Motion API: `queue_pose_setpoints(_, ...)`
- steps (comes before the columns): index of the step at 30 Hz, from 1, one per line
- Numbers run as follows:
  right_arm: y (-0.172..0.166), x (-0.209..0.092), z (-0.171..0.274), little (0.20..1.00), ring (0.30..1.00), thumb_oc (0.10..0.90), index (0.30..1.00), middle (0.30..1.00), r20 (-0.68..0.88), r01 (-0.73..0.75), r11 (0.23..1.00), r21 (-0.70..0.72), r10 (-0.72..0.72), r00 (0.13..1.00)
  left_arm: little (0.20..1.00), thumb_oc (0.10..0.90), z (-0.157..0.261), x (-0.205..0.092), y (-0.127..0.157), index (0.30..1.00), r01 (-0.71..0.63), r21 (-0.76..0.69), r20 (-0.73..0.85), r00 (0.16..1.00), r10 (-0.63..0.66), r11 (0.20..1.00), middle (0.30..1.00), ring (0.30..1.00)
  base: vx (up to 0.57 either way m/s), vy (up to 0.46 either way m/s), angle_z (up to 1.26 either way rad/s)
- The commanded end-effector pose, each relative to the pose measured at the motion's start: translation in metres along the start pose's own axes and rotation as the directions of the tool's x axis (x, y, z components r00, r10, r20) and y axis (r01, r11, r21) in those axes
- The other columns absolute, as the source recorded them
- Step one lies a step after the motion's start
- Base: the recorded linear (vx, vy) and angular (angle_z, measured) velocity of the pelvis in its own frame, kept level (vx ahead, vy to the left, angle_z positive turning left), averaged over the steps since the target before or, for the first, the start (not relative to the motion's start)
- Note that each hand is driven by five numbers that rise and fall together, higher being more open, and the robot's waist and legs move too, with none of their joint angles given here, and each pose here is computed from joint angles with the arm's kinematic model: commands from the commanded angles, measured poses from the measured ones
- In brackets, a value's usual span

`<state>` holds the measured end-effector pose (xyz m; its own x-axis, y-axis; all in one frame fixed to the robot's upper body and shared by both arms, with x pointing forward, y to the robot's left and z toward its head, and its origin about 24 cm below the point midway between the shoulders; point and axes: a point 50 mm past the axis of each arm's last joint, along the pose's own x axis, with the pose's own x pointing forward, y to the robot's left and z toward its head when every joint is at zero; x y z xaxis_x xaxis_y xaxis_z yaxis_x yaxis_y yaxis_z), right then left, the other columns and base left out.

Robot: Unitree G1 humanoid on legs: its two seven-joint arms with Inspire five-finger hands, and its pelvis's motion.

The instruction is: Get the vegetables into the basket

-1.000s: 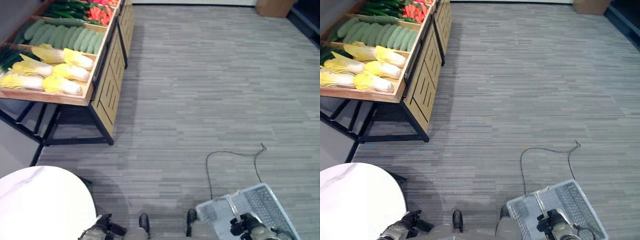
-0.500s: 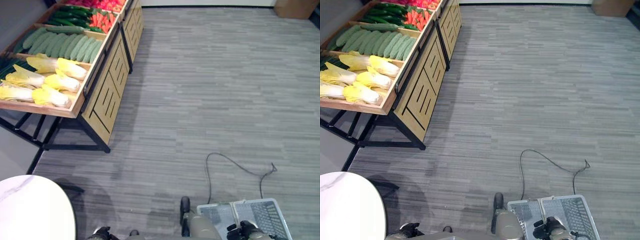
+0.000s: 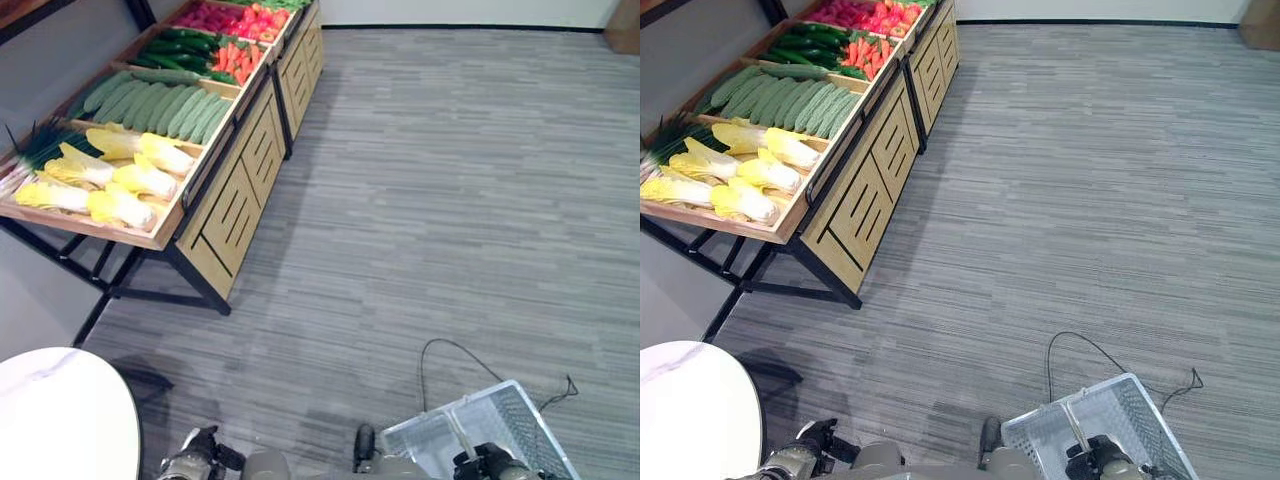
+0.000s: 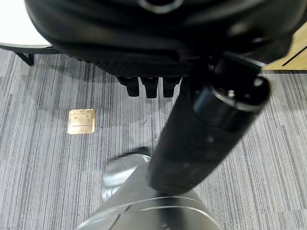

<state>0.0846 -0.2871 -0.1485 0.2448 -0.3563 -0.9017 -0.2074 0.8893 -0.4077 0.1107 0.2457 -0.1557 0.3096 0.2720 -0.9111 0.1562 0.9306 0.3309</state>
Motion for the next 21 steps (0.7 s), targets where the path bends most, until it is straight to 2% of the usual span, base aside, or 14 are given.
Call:
queue_pose_setpoints(1, -0.019, -0.001, -0.006, 0.300, 0.300, 0.400, 0.300, 0.300, -0.008, 0.061, 0.998, 0.009, -0.061, 0.998, 1.000, 0.900, -0.003, 0.000, -0.007, 1.000, 0.018, 0.009, -0.013, 1.000, -0.018, 1.000, 1.000, 1.000, 0.21, 0.108, -0.24)
queue_pose_setpoints(6, -0.016, 0.000, 0.001, 0.300, 0.300, 0.400, 0.300, 0.300, 0.005, 0.055, 0.998, 0.031, -0.055, 0.998, 1.000, 0.900, -0.008, -0.001, -0.002, 1.000, 0.005, 0.008, -0.025, 1.000, -0.005, 1.000, 1.000, 1.000, 0.23, 0.197, -0.64)
queue_pose_setpoints(7, -0.017, 0.000, 0.007, 0.300, 0.300, 0.400, 0.300, 0.300, 0.024, 0.064, 0.986, 0.154, -0.069, 0.997, 1.000, 0.900, -0.010, -0.001, -0.001, 1.000, 0.002, 0.000, -0.028, 1.000, -0.002, 1.000, 1.000, 1.000, 0.22, 0.352, -0.94)
queue_pose_setpoints(8, -0.015, 0.000, 0.012, 0.300, 0.300, 0.400, 0.300, 0.300, 0.043, 0.059, 0.984, 0.167, -0.067, 0.997, 1.000, 0.900, -0.011, -0.001, 0.000, 1.000, -0.003, -0.001, -0.028, 1.000, 0.003, 1.000, 1.000, 1.000, 0.18, 0.362, -0.93)
queue_pose_setpoints(21, -0.003, 0.000, 0.040, 0.300, 0.300, 0.400, 0.300, 0.300, 0.109, 0.029, 0.996, 0.086, -0.039, 0.993, 1.000, 0.900, -0.006, 0.000, 0.016, 1.000, -0.042, -0.024, -0.007, 0.999, 0.042, 0.999, 1.000, 1.000, 0.06, 0.164, -0.46)
